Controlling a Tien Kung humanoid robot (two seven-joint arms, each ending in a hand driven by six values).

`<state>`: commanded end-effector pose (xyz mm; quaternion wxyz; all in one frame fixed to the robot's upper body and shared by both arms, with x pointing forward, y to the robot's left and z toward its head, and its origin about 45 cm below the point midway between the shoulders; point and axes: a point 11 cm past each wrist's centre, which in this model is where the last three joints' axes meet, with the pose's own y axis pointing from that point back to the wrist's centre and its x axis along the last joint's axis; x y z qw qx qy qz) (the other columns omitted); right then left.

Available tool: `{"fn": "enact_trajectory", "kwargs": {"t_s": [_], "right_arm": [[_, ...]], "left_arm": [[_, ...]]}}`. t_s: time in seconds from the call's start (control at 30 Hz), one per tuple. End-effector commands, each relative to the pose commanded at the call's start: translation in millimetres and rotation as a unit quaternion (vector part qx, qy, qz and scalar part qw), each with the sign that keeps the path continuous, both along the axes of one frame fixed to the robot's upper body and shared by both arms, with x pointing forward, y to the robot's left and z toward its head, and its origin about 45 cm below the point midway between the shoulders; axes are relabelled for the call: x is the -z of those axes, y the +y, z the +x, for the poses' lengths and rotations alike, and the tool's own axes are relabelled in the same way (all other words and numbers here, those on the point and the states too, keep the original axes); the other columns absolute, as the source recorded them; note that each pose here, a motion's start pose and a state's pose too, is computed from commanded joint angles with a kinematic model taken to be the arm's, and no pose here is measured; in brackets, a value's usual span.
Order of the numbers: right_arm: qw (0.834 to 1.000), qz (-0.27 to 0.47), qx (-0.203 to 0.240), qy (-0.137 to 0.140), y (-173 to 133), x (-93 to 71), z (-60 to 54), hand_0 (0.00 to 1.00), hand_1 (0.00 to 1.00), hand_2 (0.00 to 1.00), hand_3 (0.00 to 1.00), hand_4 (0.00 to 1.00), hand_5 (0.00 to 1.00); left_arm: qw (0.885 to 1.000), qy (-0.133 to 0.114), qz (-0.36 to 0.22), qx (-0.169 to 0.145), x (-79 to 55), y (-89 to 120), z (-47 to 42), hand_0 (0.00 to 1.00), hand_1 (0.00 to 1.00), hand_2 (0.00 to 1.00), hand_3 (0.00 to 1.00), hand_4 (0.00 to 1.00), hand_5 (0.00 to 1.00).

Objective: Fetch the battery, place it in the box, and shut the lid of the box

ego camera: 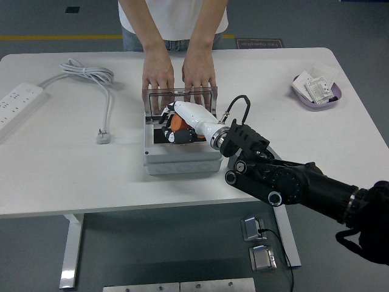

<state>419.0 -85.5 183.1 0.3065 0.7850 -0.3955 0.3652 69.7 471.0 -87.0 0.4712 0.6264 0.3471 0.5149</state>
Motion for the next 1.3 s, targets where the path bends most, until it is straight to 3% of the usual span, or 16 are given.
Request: {"fn": "enact_trajectory", "kwargs": {"t_s": [0.07, 0.1, 0.47, 0.5, 0.67, 0.7, 1.07, 1.1, 1.27, 1.3], "right_arm": [[1.0, 0.0, 0.001, 0.001, -1, 0.8, 0.0, 0.789, 0.65, 0.637, 0.689, 0.154, 0.103], [1.0, 0.0, 0.001, 0.002, -2, 1.2, 0.0, 0.827, 0.683, 0.667, 0.71, 0.252, 0.073], [1.0, 0.014, 0.004, 0.002, -5, 0.0, 1.3, 0.829, 0.684, 0.675, 0.706, 0.307, 0.083], [1.0, 0.015, 0.004, 0.001, -5, -0.7, 1.4, 0.838, 0.687, 0.689, 0.707, 0.496, 0.125], [1.0, 0.024, 0.003, -0.002, -5, -4.2, 1.6, 0.838, 0.687, 0.689, 0.707, 0.496, 0.125], [1.0, 0.025, 0.003, -0.002, -5, -4.8, 1.7, 0.845, 0.689, 0.696, 0.756, 0.697, 0.103], [1.0, 0.027, -0.003, 0.004, -7, -7.6, 4.0, 0.819, 0.643, 0.655, 0.733, 0.744, 0.138], [1.0, 0.026, -0.004, 0.005, -7, -7.1, 3.8, 0.771, 0.56, 0.584, 0.704, 0.812, 0.179], [1.0, 0.028, -0.004, 0.009, -8, -5.9, 2.7, 0.771, 0.56, 0.584, 0.704, 0.812, 0.179], [1.0, 0.029, -0.003, 0.01, -8, -6.2, 2.6, 0.784, 0.574, 0.585, 0.714, 0.924, 0.268]], "left_arm": [[1.0, 0.001, 0.0, 0.0, 0.0, 0, -0.6, 0.733, 0.752, 0.731, 0.688, 0.629, 0.49], [1.0, 0.001, 0.0, 0.0, 0.0, 0, -0.8, 0.733, 0.752, 0.731, 0.689, 0.625, 0.492], [1.0, 0.002, -0.001, 0.001, 0.4, -1, -1.4, 0.732, 0.753, 0.732, 0.692, 0.624, 0.494], [1.0, 0.002, -0.001, 0.001, 0.5, -1, -1.4, 0.733, 0.753, 0.732, 0.693, 0.621, 0.495], [1.0, 0.002, -0.001, 0.001, 0.6, -1, -1.3, 0.733, 0.753, 0.732, 0.693, 0.621, 0.495], [1.0, 0.002, -0.001, 0.001, 0.6, -1, -1.3, 0.733, 0.751, 0.732, 0.693, 0.614, 0.493], [1.0, 0.001, -0.002, 0.002, 0.9, -2, 0.0, 0.733, 0.752, 0.732, 0.692, 0.607, 0.489], [1.0, 0.001, -0.002, 0.002, 0.9, -2, -0.1, 0.733, 0.751, 0.732, 0.692, 0.603, 0.487], [1.0, 0.001, -0.001, 0.001, 0.9, -2, -0.2, 0.733, 0.751, 0.732, 0.692, 0.603, 0.487], [1.0, 0.001, -0.001, 0.001, 0.9, -2, -0.3, 0.732, 0.752, 0.732, 0.691, 0.6, 0.493]]}}
